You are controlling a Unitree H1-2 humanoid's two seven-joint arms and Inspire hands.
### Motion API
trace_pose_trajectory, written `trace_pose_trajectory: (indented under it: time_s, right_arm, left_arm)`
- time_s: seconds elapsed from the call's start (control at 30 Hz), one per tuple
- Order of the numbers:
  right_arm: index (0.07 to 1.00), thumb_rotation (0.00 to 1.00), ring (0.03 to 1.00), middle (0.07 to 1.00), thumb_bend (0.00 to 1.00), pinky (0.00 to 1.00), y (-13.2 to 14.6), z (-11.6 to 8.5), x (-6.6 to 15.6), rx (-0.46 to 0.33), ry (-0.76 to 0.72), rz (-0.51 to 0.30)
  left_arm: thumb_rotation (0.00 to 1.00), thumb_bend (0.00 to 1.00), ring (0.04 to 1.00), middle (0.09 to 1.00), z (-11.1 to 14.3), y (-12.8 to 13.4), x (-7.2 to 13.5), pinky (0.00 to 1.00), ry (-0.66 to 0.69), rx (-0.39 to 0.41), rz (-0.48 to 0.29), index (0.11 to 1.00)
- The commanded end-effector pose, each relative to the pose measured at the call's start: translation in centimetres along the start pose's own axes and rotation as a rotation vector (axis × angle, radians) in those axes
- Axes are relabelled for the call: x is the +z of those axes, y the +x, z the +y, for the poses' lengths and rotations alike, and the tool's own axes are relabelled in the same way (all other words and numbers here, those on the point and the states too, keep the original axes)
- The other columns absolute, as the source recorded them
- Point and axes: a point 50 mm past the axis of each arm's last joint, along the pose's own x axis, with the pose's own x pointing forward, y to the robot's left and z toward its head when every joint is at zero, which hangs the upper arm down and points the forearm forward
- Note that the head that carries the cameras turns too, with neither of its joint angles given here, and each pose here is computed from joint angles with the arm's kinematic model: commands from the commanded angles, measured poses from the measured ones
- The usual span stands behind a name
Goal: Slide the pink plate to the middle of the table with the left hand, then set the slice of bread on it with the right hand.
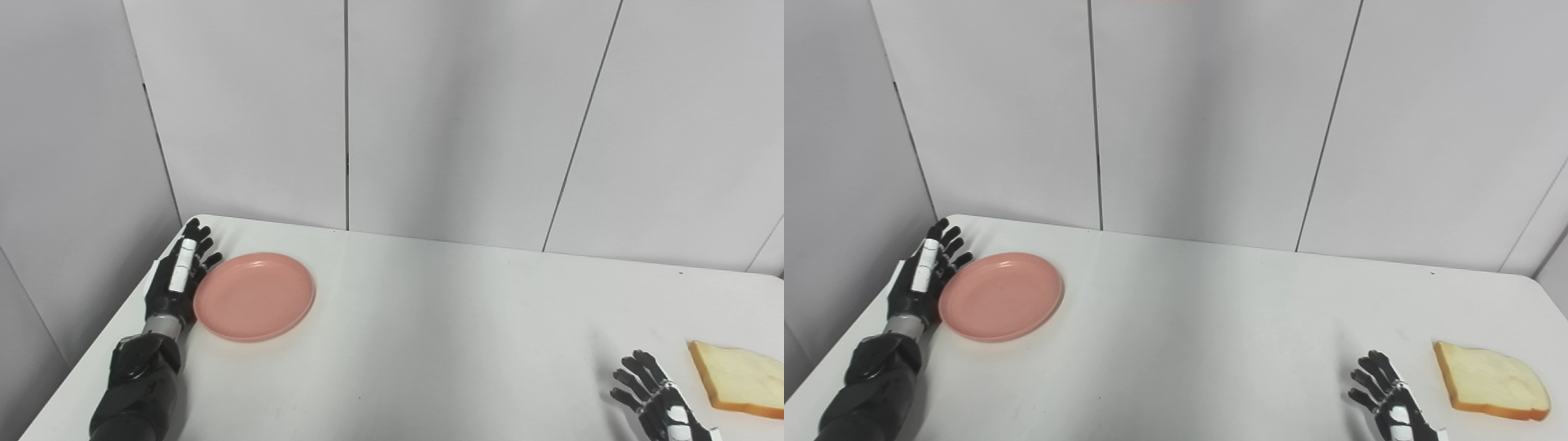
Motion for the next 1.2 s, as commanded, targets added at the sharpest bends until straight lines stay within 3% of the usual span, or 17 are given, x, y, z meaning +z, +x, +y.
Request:
trace_pose_trajectory:
  time_s: [0.0, 0.17, 0.23, 0.47, 0.8, 1.17]
  right_arm:
    - [0.867, 1.00, 0.829, 0.862, 0.80, 0.78, -2.6, 0.8, -4.3, -0.021, 0.040, 0.171]
    - [0.861, 1.00, 0.822, 0.857, 0.81, 0.78, -2.7, 1.0, -4.2, -0.023, 0.040, 0.172]
    - [0.861, 1.00, 0.822, 0.857, 0.81, 0.78, -2.7, 1.0, -4.1, -0.022, 0.038, 0.171]
    - [0.864, 1.00, 0.822, 0.860, 0.80, 0.77, -2.8, 1.2, -4.0, -0.013, 0.041, 0.162]
    - [0.860, 0.99, 0.811, 0.848, 0.80, 0.75, -2.9, 1.8, -3.8, -0.011, 0.043, 0.161]
    - [0.856, 0.97, 0.803, 0.844, 0.81, 0.75, -3.2, 2.7, -3.6, 0.001, 0.046, 0.161]
  left_arm:
    - [0.75, 0.85, 0.958, 0.970, -1.7, 1.2, 1.1, 0.87, -0.026, -0.055, -0.036, 0.943]
    - [0.74, 0.86, 0.962, 0.974, -2.8, 1.0, 0.4, 0.85, -0.042, -0.104, -0.023, 0.954]
    - [0.78, 0.86, 0.957, 0.968, -3.5, 1.0, 0.1, 0.82, -0.033, -0.127, -0.021, 0.959]
    - [0.77, 0.90, 0.913, 0.941, -6.5, 0.8, -0.4, 0.73, -0.050, -0.146, -0.030, 0.906]
    - [0.74, 0.97, 0.913, 0.928, -11.6, 0.6, -1.0, 0.76, -0.110, -0.215, -0.005, 0.908]
    - [0.73, 0.94, 0.899, 0.922, -16.5, -0.3, -1.9, 0.76, -0.146, -0.290, 0.029, 0.899]
